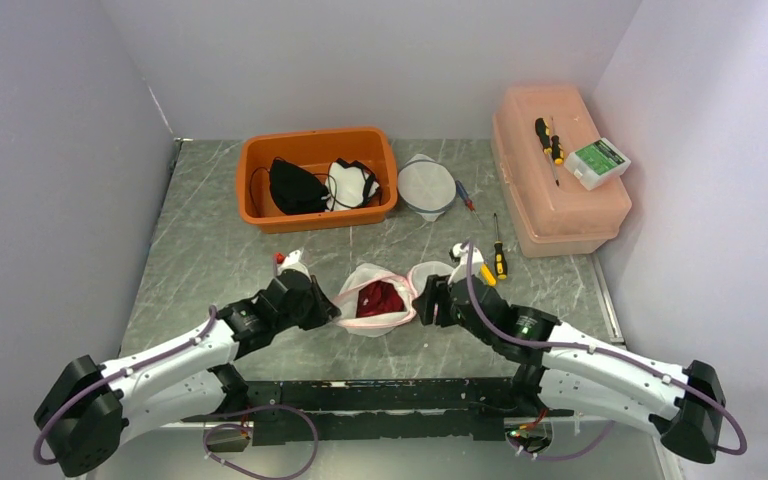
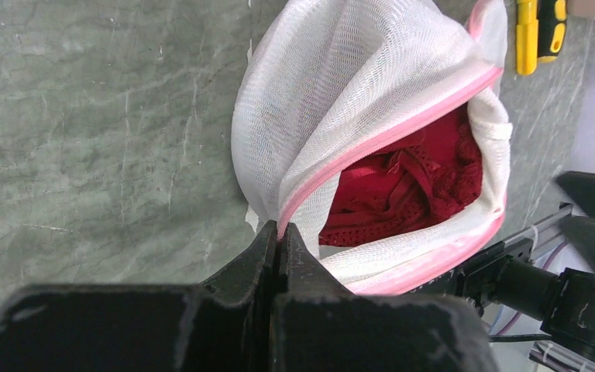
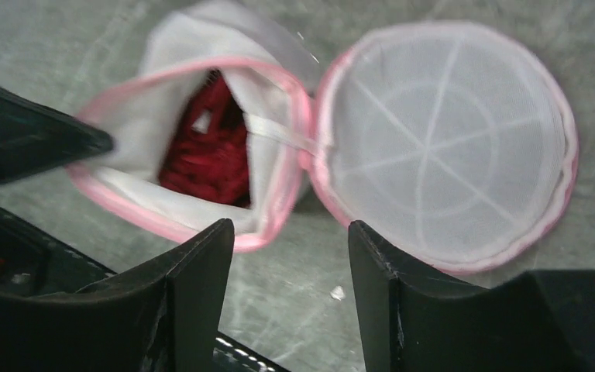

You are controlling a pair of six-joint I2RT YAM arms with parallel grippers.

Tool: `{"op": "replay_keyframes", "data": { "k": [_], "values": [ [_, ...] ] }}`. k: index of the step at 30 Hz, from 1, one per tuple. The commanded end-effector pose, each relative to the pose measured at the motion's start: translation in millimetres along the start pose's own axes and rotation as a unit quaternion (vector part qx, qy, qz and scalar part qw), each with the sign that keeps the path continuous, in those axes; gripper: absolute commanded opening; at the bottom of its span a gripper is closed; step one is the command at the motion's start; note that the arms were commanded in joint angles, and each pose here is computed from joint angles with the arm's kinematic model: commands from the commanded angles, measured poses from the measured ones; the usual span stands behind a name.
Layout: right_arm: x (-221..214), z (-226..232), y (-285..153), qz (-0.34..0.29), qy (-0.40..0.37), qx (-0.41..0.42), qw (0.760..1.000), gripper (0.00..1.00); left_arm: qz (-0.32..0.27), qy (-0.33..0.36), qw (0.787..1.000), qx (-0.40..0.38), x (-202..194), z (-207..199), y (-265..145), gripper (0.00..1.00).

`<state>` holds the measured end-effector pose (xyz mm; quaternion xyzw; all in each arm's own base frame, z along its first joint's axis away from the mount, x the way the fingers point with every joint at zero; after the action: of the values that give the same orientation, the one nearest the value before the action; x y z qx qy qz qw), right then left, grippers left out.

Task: Unzip the laundry bag and remove the bra
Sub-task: Adjust the laundry bag at the center of the board, then pick up the bra from the laundry bag.

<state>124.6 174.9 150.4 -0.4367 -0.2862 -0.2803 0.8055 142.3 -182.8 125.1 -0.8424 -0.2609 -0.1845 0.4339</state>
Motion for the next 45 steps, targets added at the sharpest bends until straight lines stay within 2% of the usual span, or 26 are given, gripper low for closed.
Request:
{"op": "replay_keyframes", "data": {
  "k": [1,5,9,17,25,30,37,45],
  "values": [
    [45,43,-17,-0.046,-0.008,0.068,0.997,0.60,-0.002,0.021,0.999,-0.032,9,-16,4,0.03],
    [49,74,-3,-0.011,-0.016,0.116,0.993,0.61,0.002,0.029,0.999,-0.044,11,-22,11,0.03],
    [36,83,25,0.034,-0.018,0.099,0.994,0.61,0.006,0.031,0.998,-0.054,11,-26,17,0.03],
    [8,53,41,0.055,0.005,0.023,0.998,0.70,0.013,0.053,0.996,-0.072,12,-37,21,0.03],
    [-22,27,54,0.082,0.025,-0.014,0.996,0.73,0.038,0.064,0.994,-0.086,-1,-39,31,0.03],
    [-26,21,53,0.079,0.035,-0.018,0.996,0.73,0.047,0.068,0.993,-0.088,-9,-39,32,0.03],
    [4,38,34,0.021,0.052,0.029,0.998,0.75,0.043,0.084,0.992,-0.081,-13,-40,32,0.03],
    [5,46,40,0.041,0.072,0.016,0.996,0.77,0.053,0.095,0.991,-0.079,-20,-44,34,0.03]
  ]
}}
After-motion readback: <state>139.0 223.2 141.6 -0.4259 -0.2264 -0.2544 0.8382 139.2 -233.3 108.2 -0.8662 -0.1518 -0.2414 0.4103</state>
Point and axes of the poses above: each gripper's point midway between its finger pads, its own y axis out along the fingers, its own z axis along the line the jaws close on, x = y × z, the point moved 7 cm from there along -y, back along the fingers, and after that the axes turned 7 degrees about y, right-handed, at the moved point
